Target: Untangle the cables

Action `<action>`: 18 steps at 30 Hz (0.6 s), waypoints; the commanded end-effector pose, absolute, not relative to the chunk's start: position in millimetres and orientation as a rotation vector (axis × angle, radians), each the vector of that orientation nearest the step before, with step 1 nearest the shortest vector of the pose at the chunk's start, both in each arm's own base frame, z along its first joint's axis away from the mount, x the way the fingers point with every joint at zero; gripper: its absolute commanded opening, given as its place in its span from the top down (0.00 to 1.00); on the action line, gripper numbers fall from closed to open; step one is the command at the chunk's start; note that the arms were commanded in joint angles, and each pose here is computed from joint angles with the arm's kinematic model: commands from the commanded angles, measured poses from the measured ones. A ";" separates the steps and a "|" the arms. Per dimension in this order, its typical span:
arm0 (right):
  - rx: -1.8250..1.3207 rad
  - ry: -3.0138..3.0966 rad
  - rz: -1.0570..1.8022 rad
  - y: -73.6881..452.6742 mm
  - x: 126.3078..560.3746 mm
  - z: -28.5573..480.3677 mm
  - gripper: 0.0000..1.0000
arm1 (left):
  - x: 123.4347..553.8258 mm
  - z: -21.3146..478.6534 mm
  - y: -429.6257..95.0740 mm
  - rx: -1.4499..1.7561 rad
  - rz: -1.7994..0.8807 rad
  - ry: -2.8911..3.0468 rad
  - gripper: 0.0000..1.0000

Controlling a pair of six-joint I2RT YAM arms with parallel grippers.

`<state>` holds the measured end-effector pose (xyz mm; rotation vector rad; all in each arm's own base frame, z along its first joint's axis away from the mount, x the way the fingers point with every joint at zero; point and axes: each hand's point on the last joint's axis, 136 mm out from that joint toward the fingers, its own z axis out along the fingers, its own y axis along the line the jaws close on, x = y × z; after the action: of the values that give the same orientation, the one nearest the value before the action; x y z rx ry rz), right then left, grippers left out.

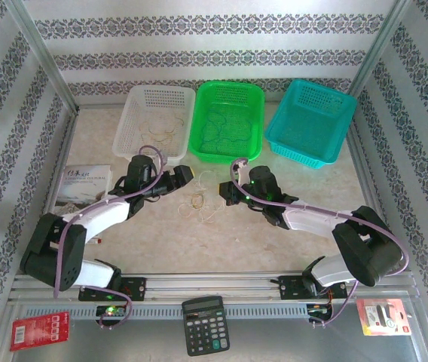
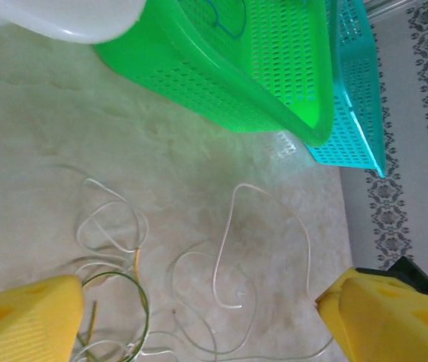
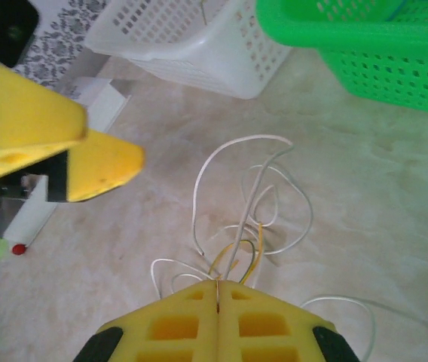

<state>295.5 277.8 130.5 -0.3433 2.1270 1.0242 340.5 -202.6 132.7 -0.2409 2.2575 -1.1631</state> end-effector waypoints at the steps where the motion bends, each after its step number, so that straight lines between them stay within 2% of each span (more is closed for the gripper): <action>1: -0.390 2.031 1.146 286.2 290.1 153.5 1.00 | 349.0 157.1 -220.5 -0.146 -1.249 2.164 0.18; 18: -0.421 1.999 1.226 292.0 283.7 163.3 1.00 | 360.6 150.9 -241.5 -0.103 -1.295 2.142 0.44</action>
<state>285.5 291.6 152.1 -0.4100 2.0446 1.1861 354.2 -230.8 131.9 -0.1634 2.2158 -1.2567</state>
